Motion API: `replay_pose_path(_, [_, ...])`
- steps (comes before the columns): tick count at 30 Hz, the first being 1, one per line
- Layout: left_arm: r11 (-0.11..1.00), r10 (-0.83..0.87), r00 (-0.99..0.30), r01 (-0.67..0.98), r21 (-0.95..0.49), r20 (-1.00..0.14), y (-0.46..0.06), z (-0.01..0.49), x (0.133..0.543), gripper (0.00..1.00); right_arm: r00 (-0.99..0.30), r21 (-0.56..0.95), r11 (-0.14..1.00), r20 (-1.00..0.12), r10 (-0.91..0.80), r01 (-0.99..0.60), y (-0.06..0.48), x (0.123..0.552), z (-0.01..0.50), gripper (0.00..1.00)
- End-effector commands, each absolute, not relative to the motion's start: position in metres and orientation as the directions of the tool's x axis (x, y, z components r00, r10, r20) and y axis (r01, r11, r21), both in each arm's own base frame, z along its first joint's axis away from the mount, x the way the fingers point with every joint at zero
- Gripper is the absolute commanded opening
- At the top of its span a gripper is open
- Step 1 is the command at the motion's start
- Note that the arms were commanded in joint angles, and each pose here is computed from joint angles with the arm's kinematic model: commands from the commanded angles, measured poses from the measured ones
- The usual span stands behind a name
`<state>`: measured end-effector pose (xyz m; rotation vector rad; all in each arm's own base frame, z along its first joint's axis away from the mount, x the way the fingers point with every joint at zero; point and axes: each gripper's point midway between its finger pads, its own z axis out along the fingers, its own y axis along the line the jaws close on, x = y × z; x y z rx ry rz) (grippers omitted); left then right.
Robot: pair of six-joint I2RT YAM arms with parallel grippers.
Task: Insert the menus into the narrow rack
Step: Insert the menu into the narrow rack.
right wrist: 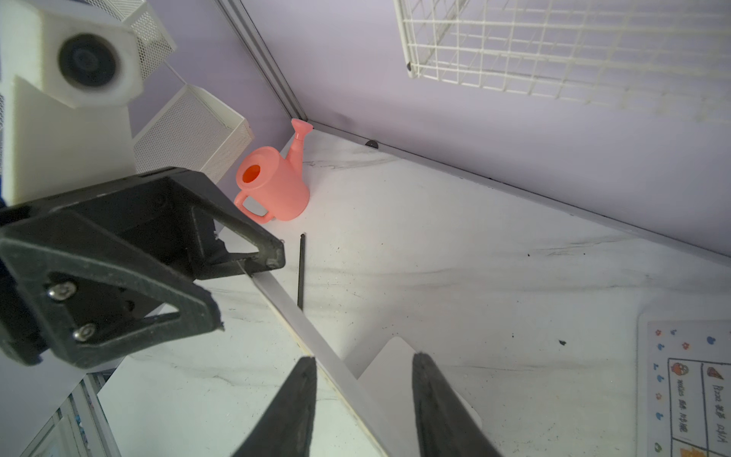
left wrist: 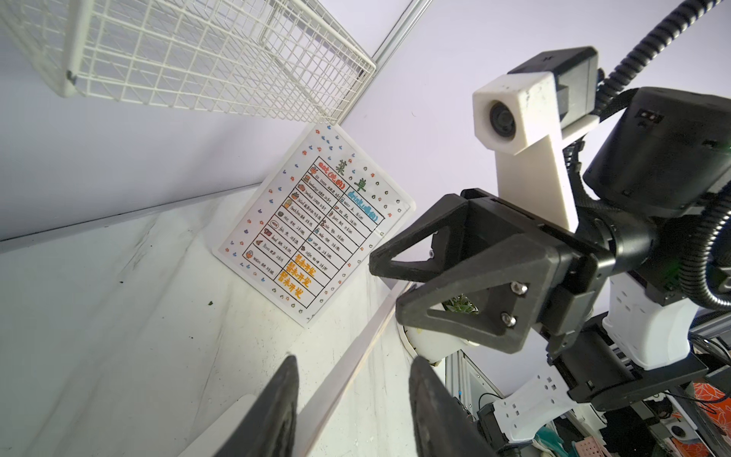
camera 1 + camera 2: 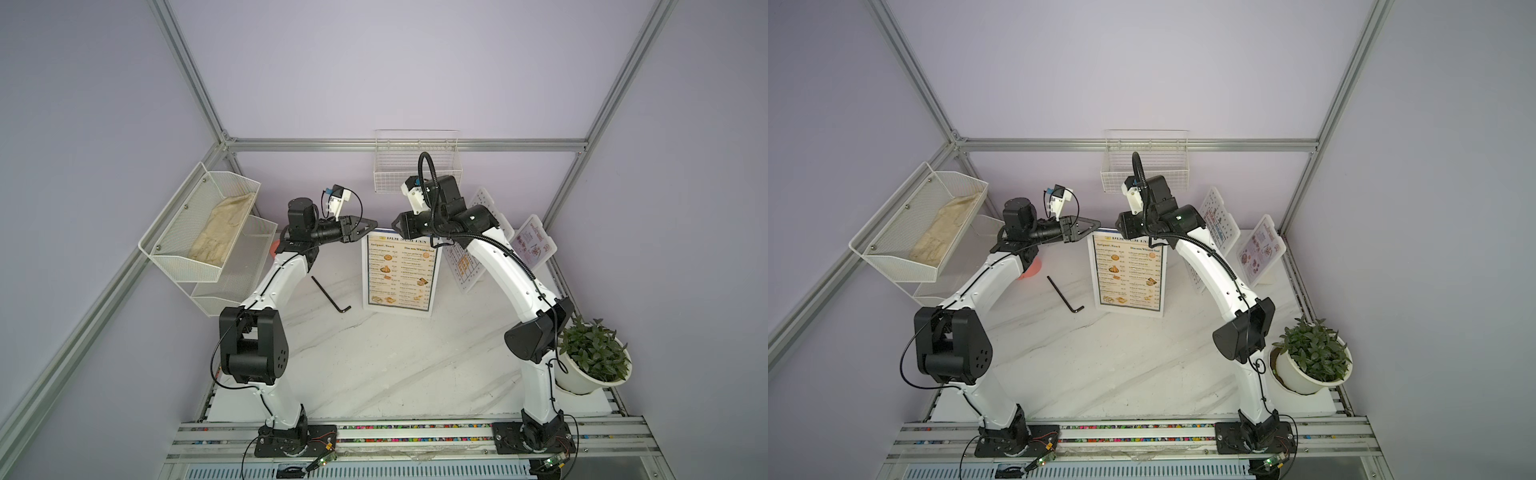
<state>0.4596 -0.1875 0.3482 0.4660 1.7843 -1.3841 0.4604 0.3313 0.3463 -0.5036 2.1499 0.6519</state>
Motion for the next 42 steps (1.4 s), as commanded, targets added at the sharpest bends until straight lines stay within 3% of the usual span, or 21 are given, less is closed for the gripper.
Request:
replay_pose_path(1, [0.346,-0.185,-0.536,0.749,-0.565,-0.824,-0.182,0.371,0.448,0.51,-0.582,0.259,0.784,-0.798,-0.154,-0.563,0.329,0.451,0.35,0.43])
replay_pose_path(5, [0.361,-0.193,-0.528,0.745,-0.56,-0.827,-0.179,0.373,0.451,0.62,-0.591,0.26,0.785,-0.79,-0.161,-0.562,0.328,0.449,0.344,0.43])
replay_pose_path(15, [0.413,-0.205,-0.514,0.726,-0.549,-0.833,-0.173,0.375,0.455,0.8,-0.591,0.265,0.782,-0.791,-0.16,-0.565,0.329,0.449,0.344,0.43])
replay_pose_path(25, [0.66,-0.226,-0.458,0.577,-0.481,-0.86,-0.142,0.369,0.452,1.0,-0.508,0.214,0.778,-0.847,-0.153,-0.59,0.319,0.446,0.375,0.47])
replay_pose_path(37, [0.825,-0.263,-0.441,0.359,-0.437,-0.858,-0.112,0.334,0.408,1.0,-0.469,0.305,0.776,-0.883,0.013,-0.553,0.256,0.431,0.392,0.69])
replay_pose_path(42, [0.843,-0.261,-0.494,0.302,-0.445,-0.829,-0.118,0.295,0.389,1.0,-0.47,0.33,0.807,-0.879,0.075,-0.489,0.213,0.421,0.378,0.71])
